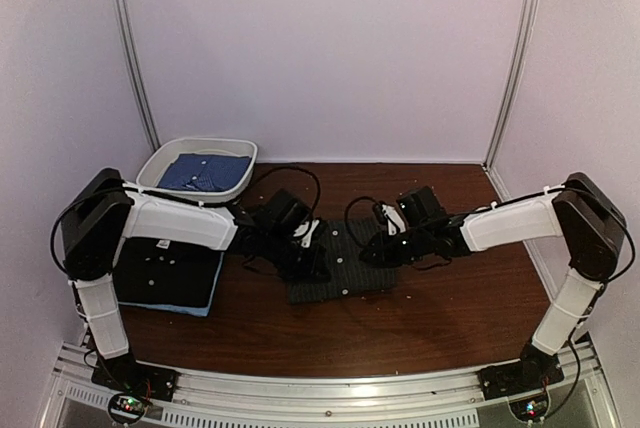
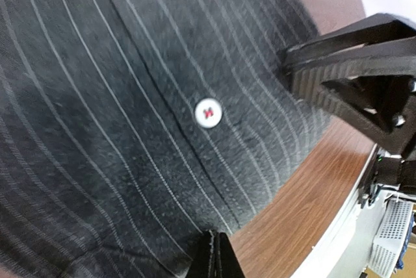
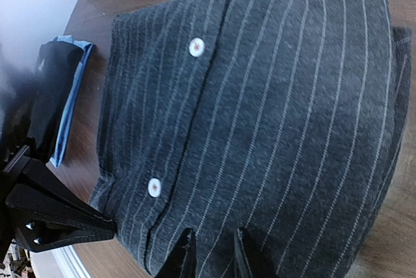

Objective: Fold and stack the long sleeve shirts
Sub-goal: Smooth out the square-folded shirt at the center of the board.

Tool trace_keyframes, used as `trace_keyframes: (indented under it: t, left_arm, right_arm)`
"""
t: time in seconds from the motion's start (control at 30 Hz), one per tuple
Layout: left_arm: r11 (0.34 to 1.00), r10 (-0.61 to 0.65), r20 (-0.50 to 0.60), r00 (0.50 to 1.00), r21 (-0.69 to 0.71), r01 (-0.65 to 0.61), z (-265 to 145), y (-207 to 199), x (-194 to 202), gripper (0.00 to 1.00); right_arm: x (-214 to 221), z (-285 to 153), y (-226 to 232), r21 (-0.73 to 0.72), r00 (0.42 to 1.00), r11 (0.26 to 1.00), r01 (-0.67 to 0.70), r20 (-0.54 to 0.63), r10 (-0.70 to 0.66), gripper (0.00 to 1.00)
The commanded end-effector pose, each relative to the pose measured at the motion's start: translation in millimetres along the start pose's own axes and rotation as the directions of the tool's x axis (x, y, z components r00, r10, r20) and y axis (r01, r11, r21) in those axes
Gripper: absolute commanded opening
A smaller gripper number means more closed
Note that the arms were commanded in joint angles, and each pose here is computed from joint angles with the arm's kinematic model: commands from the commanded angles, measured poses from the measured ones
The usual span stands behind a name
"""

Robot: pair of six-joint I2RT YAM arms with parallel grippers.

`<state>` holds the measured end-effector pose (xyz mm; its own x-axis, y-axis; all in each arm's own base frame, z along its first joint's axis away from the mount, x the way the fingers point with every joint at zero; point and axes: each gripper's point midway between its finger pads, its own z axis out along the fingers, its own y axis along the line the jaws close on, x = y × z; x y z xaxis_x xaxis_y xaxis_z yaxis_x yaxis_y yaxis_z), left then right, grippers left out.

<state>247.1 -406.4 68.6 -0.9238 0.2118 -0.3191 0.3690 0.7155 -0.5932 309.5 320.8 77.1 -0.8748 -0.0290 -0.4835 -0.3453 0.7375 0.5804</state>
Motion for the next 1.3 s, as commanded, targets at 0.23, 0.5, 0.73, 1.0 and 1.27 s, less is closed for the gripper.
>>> trace_keyframes:
  t: [0.23, 0.5, 0.73, 1.0, 1.27]
  left_arm:
    - [1.000, -0.029, -0.074, 0.997, -0.007, 0.028, 32, 16, 28, 0.02]
    - [1.000, -0.008, -0.028, 1.000, -0.027, 0.007, 7, 4, 15, 0.03]
    - [0.996, -0.018, 0.057, 0.998, -0.082, 0.023, -24, 15, -3, 0.03]
    - [0.984, -0.090, 0.097, 0.991, -0.146, 0.103, -40, 60, -8, 0.04]
    - [0.981, -0.144, 0.137, 0.980, -0.111, 0.160, -51, 84, -21, 0.07]
  right_arm:
    - [38, -15, -29, 0.044, 0.999, 0.998, -0.045, 0.006, 0.045, 0.22]
    - [47, -23, -36, 0.073, 0.999, 0.996, -0.043, 0.000, 0.043, 0.22]
    - [64, -19, -49, 0.094, 0.998, 0.994, -0.063, -0.026, 0.066, 0.22]
    - [34, -37, -34, 0.107, 0.998, 0.993, -0.041, 0.052, 0.035, 0.23]
    - [-23, -46, -10, 0.113, 0.985, 0.993, 0.013, 0.168, -0.032, 0.26]
